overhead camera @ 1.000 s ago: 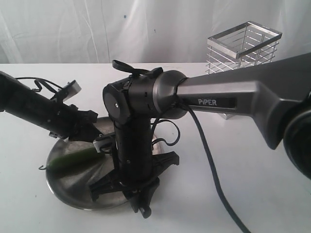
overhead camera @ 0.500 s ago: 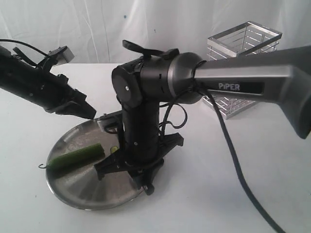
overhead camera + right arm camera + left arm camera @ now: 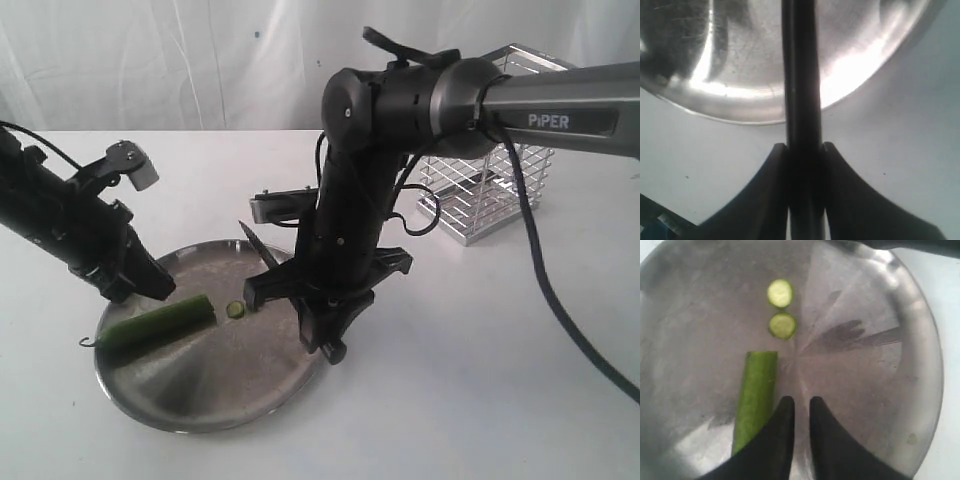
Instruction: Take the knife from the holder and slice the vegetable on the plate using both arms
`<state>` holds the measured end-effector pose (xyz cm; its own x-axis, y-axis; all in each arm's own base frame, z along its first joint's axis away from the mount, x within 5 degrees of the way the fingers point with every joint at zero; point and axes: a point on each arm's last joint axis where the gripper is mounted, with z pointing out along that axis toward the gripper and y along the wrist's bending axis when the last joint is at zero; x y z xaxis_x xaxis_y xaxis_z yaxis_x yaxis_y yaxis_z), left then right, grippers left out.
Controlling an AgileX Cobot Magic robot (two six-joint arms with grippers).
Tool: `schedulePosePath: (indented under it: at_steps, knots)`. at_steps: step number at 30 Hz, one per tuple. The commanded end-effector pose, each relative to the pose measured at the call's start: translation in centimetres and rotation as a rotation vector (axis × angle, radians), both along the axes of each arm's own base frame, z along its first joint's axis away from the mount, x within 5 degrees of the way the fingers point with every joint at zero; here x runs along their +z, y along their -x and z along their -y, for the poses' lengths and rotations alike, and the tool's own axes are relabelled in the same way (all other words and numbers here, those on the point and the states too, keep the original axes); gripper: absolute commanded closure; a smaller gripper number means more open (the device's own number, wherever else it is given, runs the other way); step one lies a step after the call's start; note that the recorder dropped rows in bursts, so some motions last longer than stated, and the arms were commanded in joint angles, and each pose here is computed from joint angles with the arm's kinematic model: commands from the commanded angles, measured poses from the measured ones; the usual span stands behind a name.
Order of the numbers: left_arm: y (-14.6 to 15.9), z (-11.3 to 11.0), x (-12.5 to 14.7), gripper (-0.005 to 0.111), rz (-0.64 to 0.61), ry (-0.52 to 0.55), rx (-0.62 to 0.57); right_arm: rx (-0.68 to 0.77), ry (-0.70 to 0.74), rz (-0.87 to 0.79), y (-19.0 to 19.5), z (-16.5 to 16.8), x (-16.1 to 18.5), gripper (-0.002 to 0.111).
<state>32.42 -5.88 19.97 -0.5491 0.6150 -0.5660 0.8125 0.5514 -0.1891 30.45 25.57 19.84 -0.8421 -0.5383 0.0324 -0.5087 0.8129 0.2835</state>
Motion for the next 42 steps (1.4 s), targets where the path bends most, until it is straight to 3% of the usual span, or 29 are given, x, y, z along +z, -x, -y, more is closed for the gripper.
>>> schedulePosePath:
  at_steps: [1,3,6,11,16,21,27,30,34,37,42]
  knots:
    - [0.9,0.4,-0.6,0.061,0.074,0.033,-0.115,0.014,-0.066,-0.012,-0.3,0.4,0.8,0.108]
    - [1.1,0.2,-1.2,0.044,0.098,0.008,-0.13,0.018,-0.061,-0.009,-0.3,0.5,0.8,0.108]
    - [1.2,0.0,-1.9,0.033,0.13,-0.026,-0.124,0.034,-0.067,-0.005,-0.3,0.5,0.8,0.108]
    - [1.0,-0.3,-2.5,0.035,0.18,-0.072,-0.123,0.049,-0.07,-0.001,-0.3,0.5,0.8,0.108]
    - [0.5,-0.3,-3.8,0.035,0.151,-0.062,-0.082,0.073,-0.074,0.005,-0.3,0.5,0.8,0.108]
    - [0.2,-0.1,-5.6,0.035,0.135,-0.037,-0.13,0.08,-0.076,0.007,-0.3,0.5,0.8,0.108]
    - [-0.3,-0.4,-6.4,0.035,0.146,-0.076,-0.098,0.082,-0.076,0.007,-0.3,0.5,0.8,0.108]
    - [-0.2,-0.4,-6.7,0.055,0.137,-0.076,-0.102,0.082,-0.076,0.007,-0.3,0.5,0.8,0.108]
    - [-0.4,-0.5,-6.5,0.104,0.15,-0.085,-0.095,0.082,-0.076,0.007,-0.3,0.5,0.8,0.108]
    - [-0.4,-0.3,-6.3,0.106,0.185,-0.089,-0.133,0.082,-0.076,0.007,-0.3,0.5,0.8,0.108]
    - [0.0,1.2,-6.3,0.106,0.281,-0.11,-0.34,0.082,-0.076,0.007,-0.3,0.5,0.8,0.108]
